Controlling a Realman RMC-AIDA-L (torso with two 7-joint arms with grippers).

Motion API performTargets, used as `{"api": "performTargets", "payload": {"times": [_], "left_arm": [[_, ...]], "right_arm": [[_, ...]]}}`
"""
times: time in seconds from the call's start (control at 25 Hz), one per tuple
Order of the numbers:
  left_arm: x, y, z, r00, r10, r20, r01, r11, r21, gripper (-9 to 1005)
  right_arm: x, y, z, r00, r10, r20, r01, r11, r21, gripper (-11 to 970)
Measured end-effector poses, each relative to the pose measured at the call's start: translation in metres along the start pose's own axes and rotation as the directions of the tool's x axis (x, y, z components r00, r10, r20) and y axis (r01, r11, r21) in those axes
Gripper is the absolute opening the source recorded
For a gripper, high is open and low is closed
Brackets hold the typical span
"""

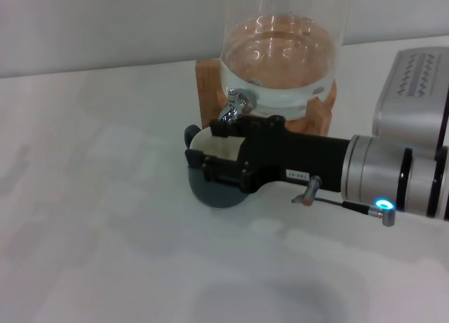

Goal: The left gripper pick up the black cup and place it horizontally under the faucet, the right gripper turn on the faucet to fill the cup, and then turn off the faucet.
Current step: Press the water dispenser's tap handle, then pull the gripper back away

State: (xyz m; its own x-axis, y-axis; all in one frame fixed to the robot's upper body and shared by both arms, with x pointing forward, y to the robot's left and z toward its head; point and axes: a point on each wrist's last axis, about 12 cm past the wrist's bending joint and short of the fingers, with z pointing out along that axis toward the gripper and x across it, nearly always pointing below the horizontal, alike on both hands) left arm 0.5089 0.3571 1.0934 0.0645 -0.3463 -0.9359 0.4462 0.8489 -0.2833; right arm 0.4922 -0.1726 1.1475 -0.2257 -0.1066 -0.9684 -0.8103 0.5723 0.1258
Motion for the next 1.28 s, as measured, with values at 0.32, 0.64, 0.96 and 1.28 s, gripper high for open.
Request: {"api": "performTargets", "payload": {"times": [0.32, 0.64, 0.96, 1.28], "left_arm": [[0.0, -0.001, -0.005, 1.0, -0.003, 0.002, 0.003, 1.0, 0.003, 823], [-0.001, -0.001, -0.005, 1.0, -0.004, 0.009, 0.004, 1.0, 0.01, 823], [-0.001, -0.001, -0.005, 1.0, -0.004, 0.01, 0.004, 1.0, 0.01, 823], [-0.001, -0.001, -0.005, 1.0, -0.004, 0.01, 0.004, 1.0, 0.01, 823]], "right_arm": [[-0.001, -0.006, -0.004, 1.0, 0.001, 0.006, -0.001, 1.0, 0.026, 616], [-0.001, -0.008, -0.005, 1.0, 0.004, 0.009, -0.004, 0.999, 0.046, 616], [0.003, -0.012, -0.012, 1.0, 0.016, 0.006, -0.016, 0.997, 0.072, 616], [0.003, -0.014, -0.016, 1.0, 0.02, 0.008, -0.02, 0.996, 0.087, 616]]}}
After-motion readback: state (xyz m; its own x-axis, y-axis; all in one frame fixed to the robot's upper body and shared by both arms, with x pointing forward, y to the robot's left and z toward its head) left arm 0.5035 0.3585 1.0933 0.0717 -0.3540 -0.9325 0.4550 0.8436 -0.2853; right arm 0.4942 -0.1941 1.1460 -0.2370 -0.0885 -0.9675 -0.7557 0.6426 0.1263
